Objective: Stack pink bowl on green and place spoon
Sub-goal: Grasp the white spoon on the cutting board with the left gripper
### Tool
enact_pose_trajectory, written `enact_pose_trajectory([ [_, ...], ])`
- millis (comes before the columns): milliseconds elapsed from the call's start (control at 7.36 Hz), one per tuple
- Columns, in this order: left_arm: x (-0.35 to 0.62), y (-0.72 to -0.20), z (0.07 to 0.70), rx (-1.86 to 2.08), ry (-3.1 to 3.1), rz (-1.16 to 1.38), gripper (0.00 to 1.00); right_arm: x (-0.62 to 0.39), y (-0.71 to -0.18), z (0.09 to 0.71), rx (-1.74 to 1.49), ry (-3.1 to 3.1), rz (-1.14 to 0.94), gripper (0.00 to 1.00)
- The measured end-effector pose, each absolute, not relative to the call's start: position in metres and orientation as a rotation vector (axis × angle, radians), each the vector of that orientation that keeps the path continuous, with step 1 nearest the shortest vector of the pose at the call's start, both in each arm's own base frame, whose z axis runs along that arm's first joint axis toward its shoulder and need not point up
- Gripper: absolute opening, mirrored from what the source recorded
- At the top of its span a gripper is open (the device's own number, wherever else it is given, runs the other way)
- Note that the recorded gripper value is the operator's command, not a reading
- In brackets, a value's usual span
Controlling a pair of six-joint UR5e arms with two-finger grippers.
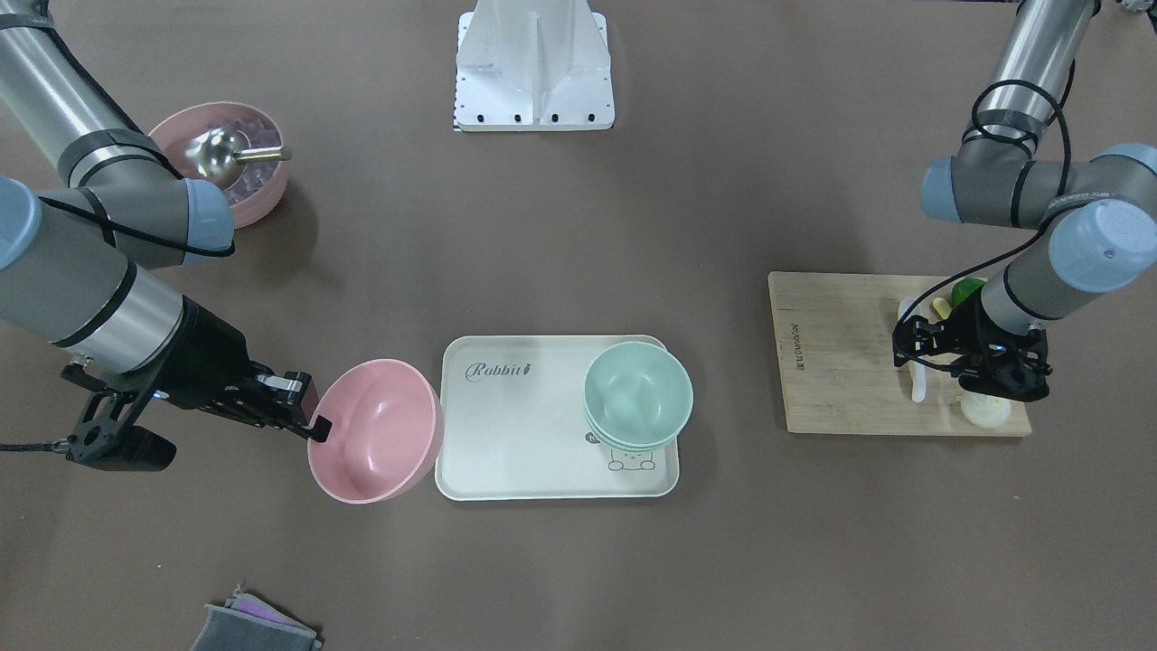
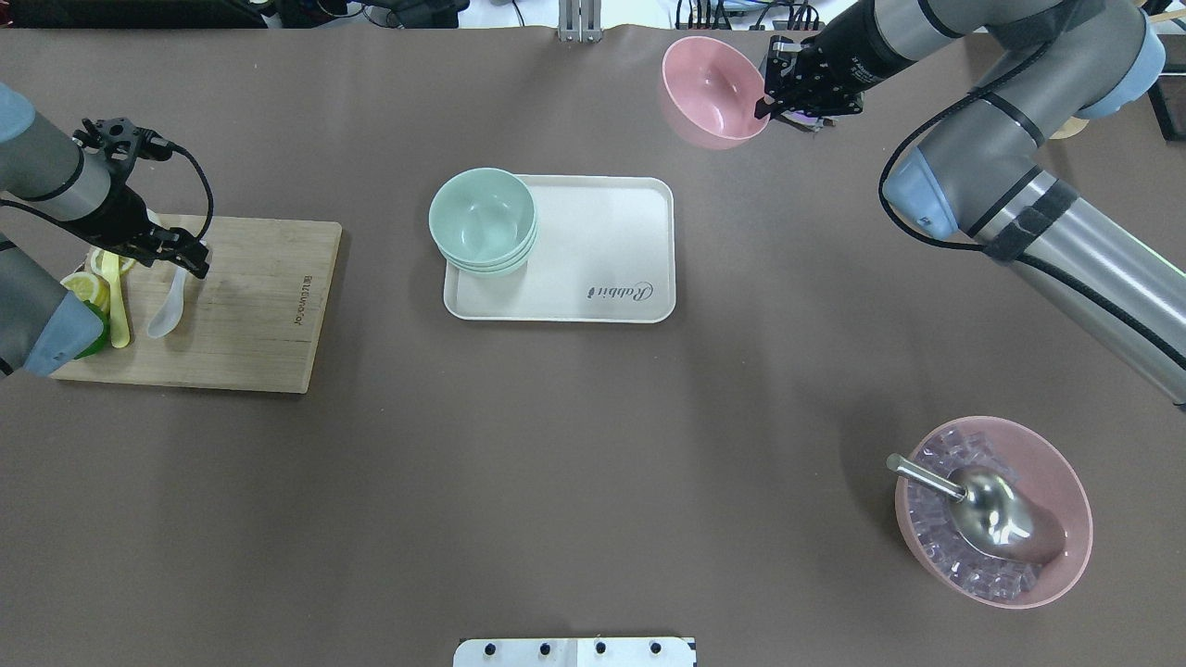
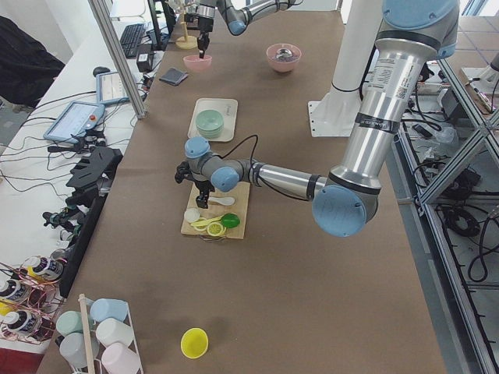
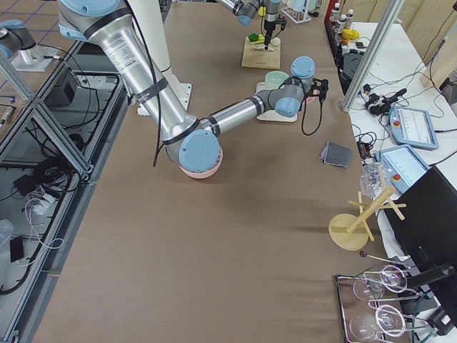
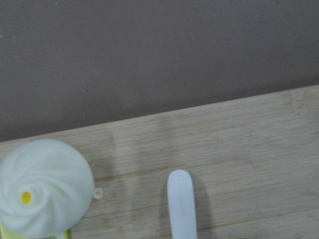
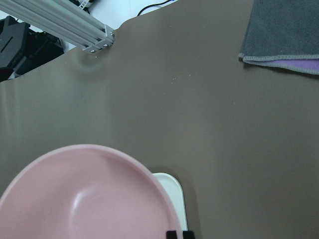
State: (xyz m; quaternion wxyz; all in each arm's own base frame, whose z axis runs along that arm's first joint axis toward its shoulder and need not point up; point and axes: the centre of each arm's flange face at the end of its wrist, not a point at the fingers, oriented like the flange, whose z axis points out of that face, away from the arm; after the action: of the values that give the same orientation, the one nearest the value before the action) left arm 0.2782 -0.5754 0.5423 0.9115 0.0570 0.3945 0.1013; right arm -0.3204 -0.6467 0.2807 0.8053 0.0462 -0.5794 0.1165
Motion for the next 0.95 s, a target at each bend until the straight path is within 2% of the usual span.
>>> enact_pose_trajectory([
  [136, 0.2784, -0.5753, 0.5416, 0.118, 0.815, 0.204, 0.43, -0.3209, -0.6468, 0.2784, 0.1, -1.243, 0.249, 0.0],
  [272, 0.2785, -0.5751, 0.5401, 0.119, 0.816, 0.201, 0.38, -0.3211, -0.6469, 0.2771, 0.099, -1.244, 0.251, 0.0],
  [815, 0.286, -0.5723, 0.5427, 0.109, 0.812, 0.209, 0.38, -0.3227, -0.6461, 0.2785, 0.094, -1.243, 0.252, 0.0],
  [951, 0.2864, -0.572, 0.5422, 0.109, 0.813, 0.21, 0.33, -0.3229, -0.6461, 0.2789, 0.094, -1.243, 0.252, 0.0],
])
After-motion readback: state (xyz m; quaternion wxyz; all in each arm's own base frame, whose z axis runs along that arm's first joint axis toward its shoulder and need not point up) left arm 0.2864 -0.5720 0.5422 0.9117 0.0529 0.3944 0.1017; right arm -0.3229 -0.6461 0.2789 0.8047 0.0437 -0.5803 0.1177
